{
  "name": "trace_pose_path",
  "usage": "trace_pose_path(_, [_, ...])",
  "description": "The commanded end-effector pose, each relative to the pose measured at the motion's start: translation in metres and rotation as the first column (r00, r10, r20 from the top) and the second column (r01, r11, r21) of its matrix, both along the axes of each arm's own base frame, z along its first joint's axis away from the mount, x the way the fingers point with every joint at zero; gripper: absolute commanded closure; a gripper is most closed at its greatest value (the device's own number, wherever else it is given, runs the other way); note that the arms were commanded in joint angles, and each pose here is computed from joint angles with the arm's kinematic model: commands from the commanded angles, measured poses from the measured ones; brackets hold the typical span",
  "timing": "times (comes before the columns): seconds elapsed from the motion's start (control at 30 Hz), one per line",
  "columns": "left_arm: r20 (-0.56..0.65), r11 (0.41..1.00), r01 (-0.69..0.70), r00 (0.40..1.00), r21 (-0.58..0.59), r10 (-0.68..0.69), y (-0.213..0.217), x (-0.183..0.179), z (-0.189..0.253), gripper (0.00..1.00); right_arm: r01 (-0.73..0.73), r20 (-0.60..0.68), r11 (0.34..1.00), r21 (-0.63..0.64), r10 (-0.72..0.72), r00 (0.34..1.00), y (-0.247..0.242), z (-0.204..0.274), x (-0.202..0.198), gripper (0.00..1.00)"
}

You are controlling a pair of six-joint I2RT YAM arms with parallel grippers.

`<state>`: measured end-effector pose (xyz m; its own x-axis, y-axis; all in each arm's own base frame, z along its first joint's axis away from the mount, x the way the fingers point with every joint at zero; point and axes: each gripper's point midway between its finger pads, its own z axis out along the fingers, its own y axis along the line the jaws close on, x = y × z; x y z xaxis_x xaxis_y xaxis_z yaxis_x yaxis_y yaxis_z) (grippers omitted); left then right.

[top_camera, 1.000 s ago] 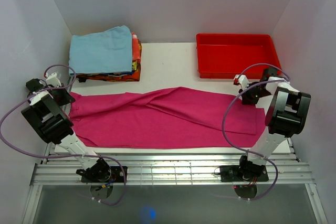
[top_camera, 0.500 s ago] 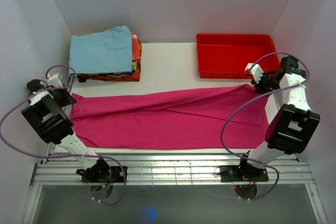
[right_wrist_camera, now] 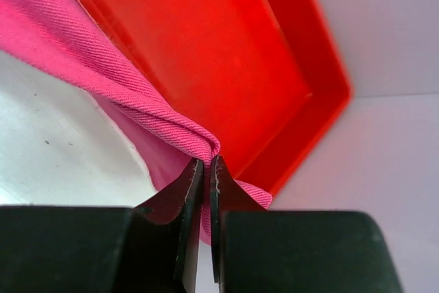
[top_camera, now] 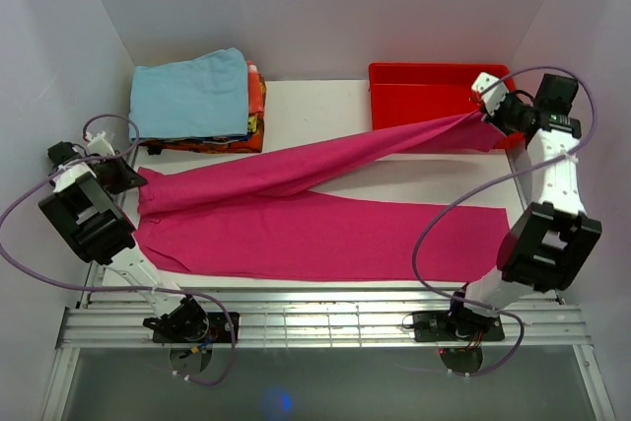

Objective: Fold and stack the trousers
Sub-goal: Flatten the trousers out

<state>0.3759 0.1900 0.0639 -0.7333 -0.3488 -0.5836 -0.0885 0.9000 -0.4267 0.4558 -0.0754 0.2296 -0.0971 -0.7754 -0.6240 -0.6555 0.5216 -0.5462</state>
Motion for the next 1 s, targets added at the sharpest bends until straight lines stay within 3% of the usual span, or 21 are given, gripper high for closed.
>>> trace_pose_path(0.0, [0.088, 0.998, -0.006, 0.996, 0.058, 0.001, 0.017, 0.012, 0.031, 1.00, -0.045, 0.164, 0.994, -0.096, 0.060, 0.985, -0.002, 0.020, -0.032, 0.92])
trace_pose_path(0.07, [0.080, 0.998, -0.001, 0.997, 0.060, -0.004, 0.017, 0.011, 0.027, 1.00, -0.091, 0.222, 0.959, -0.268, 0.153, 0.963, 0.001, 0.006, -0.060, 0.92])
trace_pose_path(0.1, [0.074, 0.998, 0.000, 0.997, 0.058, -0.005, 0.017, 0.010, 0.024, 1.00, -0.129, 0.122, 0.954, -0.272, 0.167, 0.978, 0.008, -0.059, -0.086, 0.92])
trace_pose_path(0.17, [0.053, 0.998, -0.003, 0.999, 0.059, 0.000, 0.019, 0.009, 0.016, 1.00, -0.146, 0.121, 0.896, -0.418, 0.215, 0.969, 0.002, -0.084, -0.105, 0.92])
trace_pose_path(0.23, [0.039, 0.998, -0.005, 0.999, 0.061, 0.003, 0.022, 0.009, 0.012, 1.00, -0.135, 0.052, 0.888, -0.440, 0.176, 0.983, -0.001, -0.139, -0.130, 0.92])
trace_pose_path(0.27, [0.031, 0.998, -0.008, 0.999, 0.061, 0.006, 0.023, 0.009, 0.010, 1.00, -0.107, 0.086, 0.874, -0.475, 0.167, 0.982, -0.007, -0.140, -0.125, 0.92])
trace_pose_path(0.4, [0.006, 0.998, -0.005, 1.000, 0.069, 0.004, 0.026, 0.008, 0.000, 1.00, -0.063, 0.025, 0.888, -0.455, 0.083, 0.996, -0.021, -0.171, -0.123, 0.92])
trace_pose_path(0.47, [0.005, 0.996, -0.002, 1.000, 0.085, 0.001, 0.028, 0.009, 0.000, 1.00, -0.030, 0.017, 0.888, -0.459, 0.043, 0.999, -0.032, -0.162, -0.111, 0.92])
trace_pose_path(0.5, [-0.007, 0.996, -0.003, 1.000, 0.091, 0.004, 0.030, 0.008, -0.004, 1.00, -0.051, -0.056, 0.902, -0.428, 0.030, 0.998, -0.032, -0.176, -0.115, 0.92])
trace_pose_path(0.6, [-0.012, 0.994, -0.001, 1.000, 0.107, 0.002, 0.034, 0.014, -0.005, 1.00, -0.045, -0.106, 0.912, -0.408, 0.002, 0.994, -0.040, -0.176, -0.101, 0.92])
trace_pose_path(0.7, [-0.011, 0.993, -0.014, 1.000, 0.114, 0.015, 0.039, 0.024, -0.006, 1.00, 0.020, -0.075, 0.914, -0.405, -0.056, 0.996, -0.053, -0.160, -0.078, 0.92])
trace_pose_path(0.77, [-0.016, 0.990, -0.031, 0.999, 0.135, 0.034, 0.047, 0.030, -0.007, 1.00, 0.026, -0.134, 0.923, -0.383, -0.084, 0.987, -0.056, -0.165, -0.078, 0.92])
trace_pose_path(0.87, [-0.047, 0.988, -0.013, 0.999, 0.153, 0.020, 0.051, 0.029, -0.013, 1.00, -0.055, -0.311, 0.925, -0.377, -0.071, 0.948, -0.055, -0.180, -0.103, 0.77])
trace_pose_path(0.9, [-0.058, 0.988, -0.005, 0.998, 0.153, 0.014, 0.050, 0.027, -0.013, 1.00, -0.070, -0.336, 0.925, -0.374, -0.064, 0.940, -0.054, -0.180, -0.111, 0.62])
trace_pose_path(0.97, [-0.066, 0.985, 0.012, 0.998, 0.171, 0.000, 0.051, 0.024, -0.013, 1.00, -0.103, -0.385, 0.932, -0.346, -0.042, 0.922, -0.050, -0.181, -0.128, 0.47])
